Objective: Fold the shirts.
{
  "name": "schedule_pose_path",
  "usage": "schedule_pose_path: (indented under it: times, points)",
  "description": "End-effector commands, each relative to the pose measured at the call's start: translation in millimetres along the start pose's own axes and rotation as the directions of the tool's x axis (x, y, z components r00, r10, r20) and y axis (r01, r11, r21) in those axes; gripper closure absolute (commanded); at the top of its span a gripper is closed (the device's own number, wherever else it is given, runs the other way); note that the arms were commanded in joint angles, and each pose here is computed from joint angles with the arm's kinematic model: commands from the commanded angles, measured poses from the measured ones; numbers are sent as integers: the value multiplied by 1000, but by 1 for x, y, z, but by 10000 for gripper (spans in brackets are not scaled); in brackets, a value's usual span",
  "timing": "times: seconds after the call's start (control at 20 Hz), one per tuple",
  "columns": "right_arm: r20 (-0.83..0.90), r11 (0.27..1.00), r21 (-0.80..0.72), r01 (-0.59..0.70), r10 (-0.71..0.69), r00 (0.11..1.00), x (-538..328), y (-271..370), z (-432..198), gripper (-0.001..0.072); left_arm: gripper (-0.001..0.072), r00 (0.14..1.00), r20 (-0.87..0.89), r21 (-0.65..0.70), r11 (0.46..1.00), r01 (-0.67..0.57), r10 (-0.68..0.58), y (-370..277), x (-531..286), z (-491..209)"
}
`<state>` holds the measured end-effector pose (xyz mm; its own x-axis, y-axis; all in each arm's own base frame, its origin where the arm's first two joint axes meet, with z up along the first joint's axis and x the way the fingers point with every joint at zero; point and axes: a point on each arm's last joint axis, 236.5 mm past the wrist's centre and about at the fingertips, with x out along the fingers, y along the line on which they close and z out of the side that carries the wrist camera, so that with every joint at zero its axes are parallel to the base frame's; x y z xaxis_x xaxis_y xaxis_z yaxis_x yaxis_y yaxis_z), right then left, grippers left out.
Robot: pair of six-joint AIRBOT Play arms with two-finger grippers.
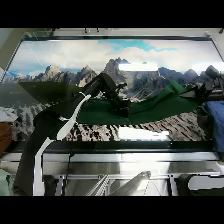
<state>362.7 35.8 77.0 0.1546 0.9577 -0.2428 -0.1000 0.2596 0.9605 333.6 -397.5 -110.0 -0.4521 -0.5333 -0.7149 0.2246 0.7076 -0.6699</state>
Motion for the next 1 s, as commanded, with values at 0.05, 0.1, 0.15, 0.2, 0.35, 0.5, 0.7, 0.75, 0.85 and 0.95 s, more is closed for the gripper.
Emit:
schedule_pose_path:
  times: [0.05,0.1,0.15,0.2,0.35,0.5,0.7,0.75,0.85,0.95]
  points:
    - [20,993,-69,-92,94,995,1,35,4,692,690,975,4,123,968,218,-220,-69,-23,-1]
    - [8,993,-74,-87,88,996,7,39,3,693,690,973,5,173,959,225,-230,-78,-48,-9]
    - [-8,994,-81,-77,76,997,18,46,2,693,691,978,16,208,958,198,-206,-77,-78,-18]
    - [-22,993,-105,-62,60,998,34,53,1,693,691,984,43,227,961,158,-172,-72,-109,-27]
    - [-26,981,-193,16,-22,999,115,84,5,693,690,969,240,201,979,15,-64,-43,-210,-56]
    - [-5,949,-306,76,-81,997,228,107,-8,693,690,874,477,37,992,-119,87,11,-287,-108]
    - [151,909,-341,241,-200,968,358,78,-25,681,688,741,647,-166,982,-92,178,66,-311,-190]
    - [192,897,-329,294,-241,951,383,58,-31,445,688,728,659,-197,977,-75,189,74,-303,-210]
    - [215,893,-284,349,-296,931,412,25,-45,68,687,712,671,-248,968,-46,206,87,-284,-240]
    - [178,893,-291,344,-303,936,418,19,-56,69,687,704,677,-264,964,-40,214,92,-268,-256]
